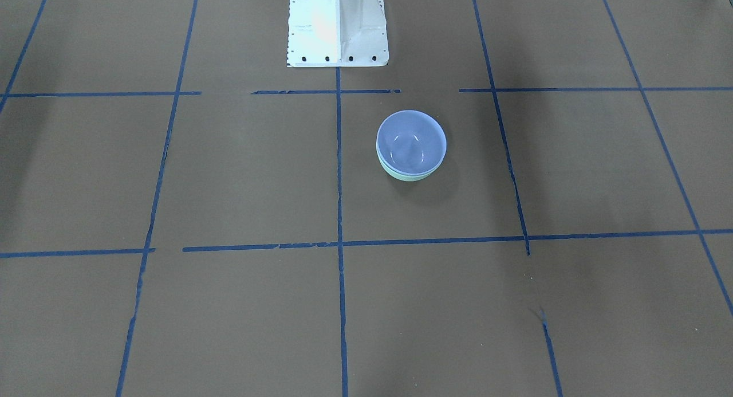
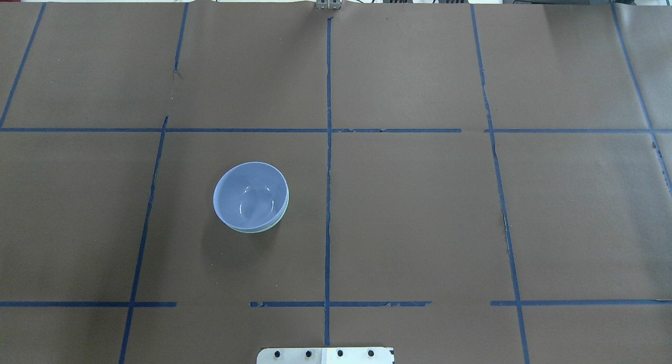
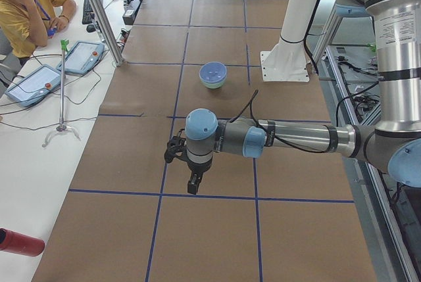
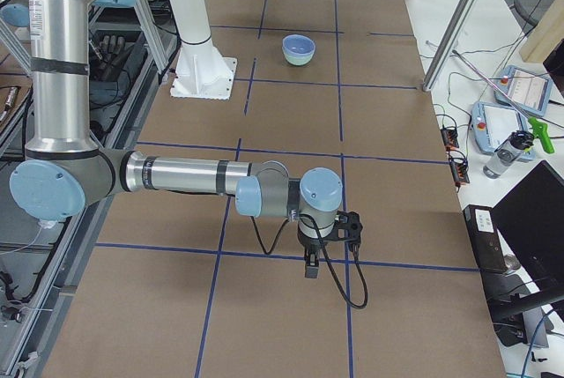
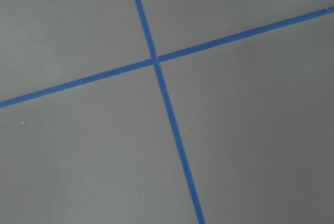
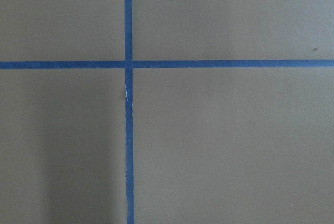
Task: Stack blue bowl on green bowl
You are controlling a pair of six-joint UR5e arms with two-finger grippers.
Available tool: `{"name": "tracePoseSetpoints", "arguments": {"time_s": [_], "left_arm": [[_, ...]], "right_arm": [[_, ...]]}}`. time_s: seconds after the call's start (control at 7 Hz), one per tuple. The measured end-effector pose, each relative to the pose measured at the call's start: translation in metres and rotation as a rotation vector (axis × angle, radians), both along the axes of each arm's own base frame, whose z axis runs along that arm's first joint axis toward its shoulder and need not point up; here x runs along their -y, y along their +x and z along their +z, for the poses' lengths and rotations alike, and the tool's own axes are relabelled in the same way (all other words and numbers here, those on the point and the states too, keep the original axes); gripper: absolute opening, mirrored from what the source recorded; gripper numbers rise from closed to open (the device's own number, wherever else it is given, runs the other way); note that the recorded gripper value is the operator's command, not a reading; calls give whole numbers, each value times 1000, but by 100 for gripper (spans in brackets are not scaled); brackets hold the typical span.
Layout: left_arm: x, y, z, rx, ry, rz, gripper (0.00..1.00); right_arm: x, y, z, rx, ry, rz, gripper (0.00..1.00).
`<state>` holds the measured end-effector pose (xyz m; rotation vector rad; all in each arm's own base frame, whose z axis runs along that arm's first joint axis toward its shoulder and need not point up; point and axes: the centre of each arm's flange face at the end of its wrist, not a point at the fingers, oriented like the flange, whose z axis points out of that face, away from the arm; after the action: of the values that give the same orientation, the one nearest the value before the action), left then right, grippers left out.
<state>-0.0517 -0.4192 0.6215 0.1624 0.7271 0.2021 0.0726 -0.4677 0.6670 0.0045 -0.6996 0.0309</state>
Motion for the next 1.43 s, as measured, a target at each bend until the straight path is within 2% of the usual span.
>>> {"name": "tracePoseSetpoints", "arguments": {"time_s": [0.43, 1.43], "left_arm": [[-10, -3, 15, 4, -22, -2, 100], [-11, -3, 19, 3, -32, -7, 100]], "right_arm": [[0, 0, 0, 0, 0, 0, 100], [0, 0, 0, 1, 0, 0, 100]]}}
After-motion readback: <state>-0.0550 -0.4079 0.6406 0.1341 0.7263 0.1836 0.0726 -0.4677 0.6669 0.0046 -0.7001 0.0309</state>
